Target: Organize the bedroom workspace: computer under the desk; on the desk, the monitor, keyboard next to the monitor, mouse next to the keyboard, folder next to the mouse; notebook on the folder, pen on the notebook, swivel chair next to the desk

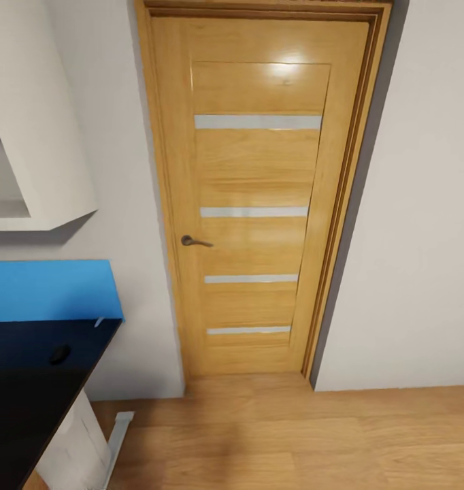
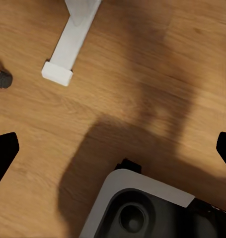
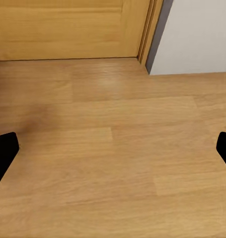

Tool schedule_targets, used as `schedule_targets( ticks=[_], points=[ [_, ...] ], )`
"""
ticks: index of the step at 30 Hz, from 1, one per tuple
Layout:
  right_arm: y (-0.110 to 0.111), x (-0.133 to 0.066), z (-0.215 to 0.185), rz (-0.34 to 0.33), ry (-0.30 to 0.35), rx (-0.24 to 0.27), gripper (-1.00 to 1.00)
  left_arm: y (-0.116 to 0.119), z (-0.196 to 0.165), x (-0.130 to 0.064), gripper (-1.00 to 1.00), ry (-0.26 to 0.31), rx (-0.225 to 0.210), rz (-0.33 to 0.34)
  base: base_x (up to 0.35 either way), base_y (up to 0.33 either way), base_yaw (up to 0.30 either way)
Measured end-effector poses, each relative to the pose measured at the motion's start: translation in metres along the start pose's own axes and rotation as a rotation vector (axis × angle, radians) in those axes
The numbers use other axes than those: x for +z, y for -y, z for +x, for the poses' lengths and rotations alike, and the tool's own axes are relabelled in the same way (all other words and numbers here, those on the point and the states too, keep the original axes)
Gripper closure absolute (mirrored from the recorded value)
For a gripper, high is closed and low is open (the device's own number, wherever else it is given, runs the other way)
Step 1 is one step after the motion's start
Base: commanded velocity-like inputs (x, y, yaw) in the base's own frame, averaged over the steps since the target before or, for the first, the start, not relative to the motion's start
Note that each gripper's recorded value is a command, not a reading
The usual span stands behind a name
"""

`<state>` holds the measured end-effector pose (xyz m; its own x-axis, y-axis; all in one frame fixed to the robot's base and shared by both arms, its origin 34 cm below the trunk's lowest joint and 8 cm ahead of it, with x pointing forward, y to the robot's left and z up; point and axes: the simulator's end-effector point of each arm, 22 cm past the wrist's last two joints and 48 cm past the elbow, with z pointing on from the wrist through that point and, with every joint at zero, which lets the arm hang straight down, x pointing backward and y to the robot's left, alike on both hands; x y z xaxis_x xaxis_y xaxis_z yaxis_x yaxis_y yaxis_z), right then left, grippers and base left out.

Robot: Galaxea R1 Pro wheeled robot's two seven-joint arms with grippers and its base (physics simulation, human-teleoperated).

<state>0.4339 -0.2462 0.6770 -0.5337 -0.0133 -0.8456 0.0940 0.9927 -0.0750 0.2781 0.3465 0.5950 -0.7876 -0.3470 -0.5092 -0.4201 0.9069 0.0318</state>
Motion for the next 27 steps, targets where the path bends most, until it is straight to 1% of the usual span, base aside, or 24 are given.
schedule_targets(
  ticks=[8, 14, 17, 22, 27],
  points=[
    [-0.0006, 0.0006, -0.0032, -0.003, 0.007, -0.002, -1.00, 0.0020, -0.0038, 0.0003, -1.00, 0.010, -0.002, 0.004, 0.000, 0.000, 0.183],
    [-0.0037, 0.0006, -0.0044, -0.013, 0.009, -0.008, -1.00, 0.0031, -0.0042, 0.0003, -1.00, 0.011, -0.004, 0.006, -0.011, -0.027, 0.263],
    [-0.0062, 0.0008, -0.0045, -0.024, 0.010, -0.013, -1.00, 0.0013, -0.0051, 0.0008, -1.00, 0.012, -0.006, 0.002, -0.271, -0.021, 0.182],
    [-0.0067, 0.0009, -0.0044, -0.028, 0.010, -0.014, -1.00, 0.0005, -0.0053, 0.0008, -1.00, 0.012, -0.009, 0.000, -0.300, -0.006, 0.063],
    [-0.0063, 0.0007, -0.0039, -0.026, 0.007, -0.014, -1.00, 0.0000, -0.0057, 0.0007, -1.00, 0.014, -0.012, -0.001, -0.098, -0.001, 0.158]
  ],
)
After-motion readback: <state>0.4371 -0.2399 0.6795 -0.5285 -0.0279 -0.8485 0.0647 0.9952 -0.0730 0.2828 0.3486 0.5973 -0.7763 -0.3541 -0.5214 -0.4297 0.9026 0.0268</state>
